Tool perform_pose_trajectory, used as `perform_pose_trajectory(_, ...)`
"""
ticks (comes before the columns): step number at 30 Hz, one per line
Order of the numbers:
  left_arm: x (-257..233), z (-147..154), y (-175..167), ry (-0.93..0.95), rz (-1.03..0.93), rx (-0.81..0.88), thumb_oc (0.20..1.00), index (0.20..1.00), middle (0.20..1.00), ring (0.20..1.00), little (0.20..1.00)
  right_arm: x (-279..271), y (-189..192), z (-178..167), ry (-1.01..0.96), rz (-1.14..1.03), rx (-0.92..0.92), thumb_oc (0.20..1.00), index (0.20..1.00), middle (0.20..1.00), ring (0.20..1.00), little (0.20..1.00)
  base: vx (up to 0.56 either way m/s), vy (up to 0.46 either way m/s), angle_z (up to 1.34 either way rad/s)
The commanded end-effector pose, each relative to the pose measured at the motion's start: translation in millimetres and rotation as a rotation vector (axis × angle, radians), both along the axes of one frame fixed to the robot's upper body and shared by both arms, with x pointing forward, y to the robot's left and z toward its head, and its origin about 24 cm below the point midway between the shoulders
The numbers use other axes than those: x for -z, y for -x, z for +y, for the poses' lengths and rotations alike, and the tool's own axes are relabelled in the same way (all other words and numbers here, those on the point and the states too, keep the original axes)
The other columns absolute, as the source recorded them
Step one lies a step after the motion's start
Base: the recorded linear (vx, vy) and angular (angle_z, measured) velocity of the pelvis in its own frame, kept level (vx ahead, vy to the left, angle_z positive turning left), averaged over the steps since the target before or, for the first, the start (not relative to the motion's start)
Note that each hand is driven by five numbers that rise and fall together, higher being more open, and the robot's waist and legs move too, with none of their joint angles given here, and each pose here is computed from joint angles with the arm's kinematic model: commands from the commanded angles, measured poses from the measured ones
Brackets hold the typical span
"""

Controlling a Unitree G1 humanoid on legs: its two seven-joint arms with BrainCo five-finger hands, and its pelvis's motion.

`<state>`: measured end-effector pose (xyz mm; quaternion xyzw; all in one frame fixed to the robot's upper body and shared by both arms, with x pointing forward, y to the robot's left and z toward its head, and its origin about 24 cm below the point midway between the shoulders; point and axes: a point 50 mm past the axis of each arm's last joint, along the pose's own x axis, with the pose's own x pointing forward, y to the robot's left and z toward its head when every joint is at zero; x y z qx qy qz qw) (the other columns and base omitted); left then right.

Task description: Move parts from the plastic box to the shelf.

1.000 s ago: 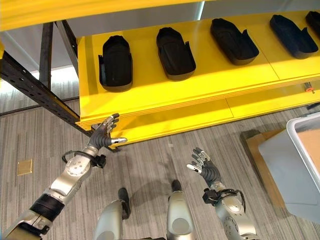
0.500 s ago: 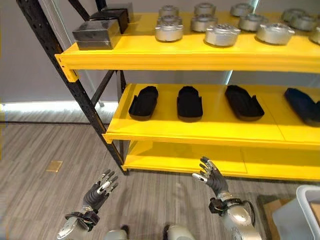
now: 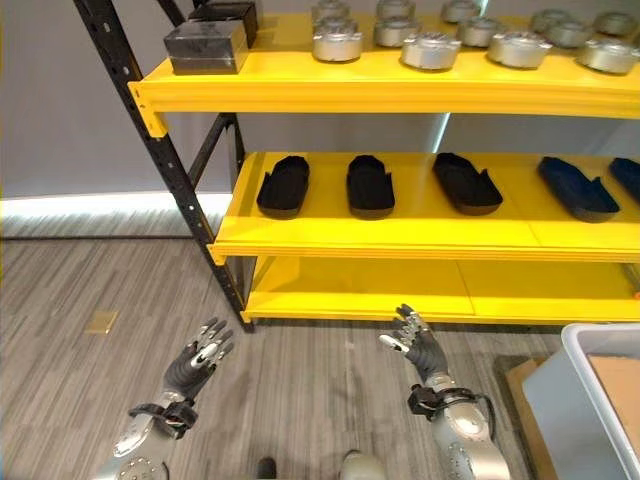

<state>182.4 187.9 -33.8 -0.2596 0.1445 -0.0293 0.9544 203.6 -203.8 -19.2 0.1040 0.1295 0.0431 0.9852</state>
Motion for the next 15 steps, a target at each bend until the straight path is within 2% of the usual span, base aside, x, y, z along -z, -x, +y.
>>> perform_pose_trajectory(1,-21.1,12.1,-11.6,-0.064,-0.121,-0.043,1.000,1.000,1.000,1.000,1.000,-12.1,-6.6,4.7,0.018,-0.071,-0.031,1.000,1.000,1.000,1.000,1.000,0.01,0.049,-0.11)
perform_pose_trajectory(15,-16.6,14.0,-4.8,-0.113,-0.094,-0.048,1.000,1.000,1.000,1.000,1.000,-5.7,1.2,10.5,-0.016,-0.040,-0.035,1.000,1.000,1.000,1.000,1.000,0.02,0.005,-0.06)
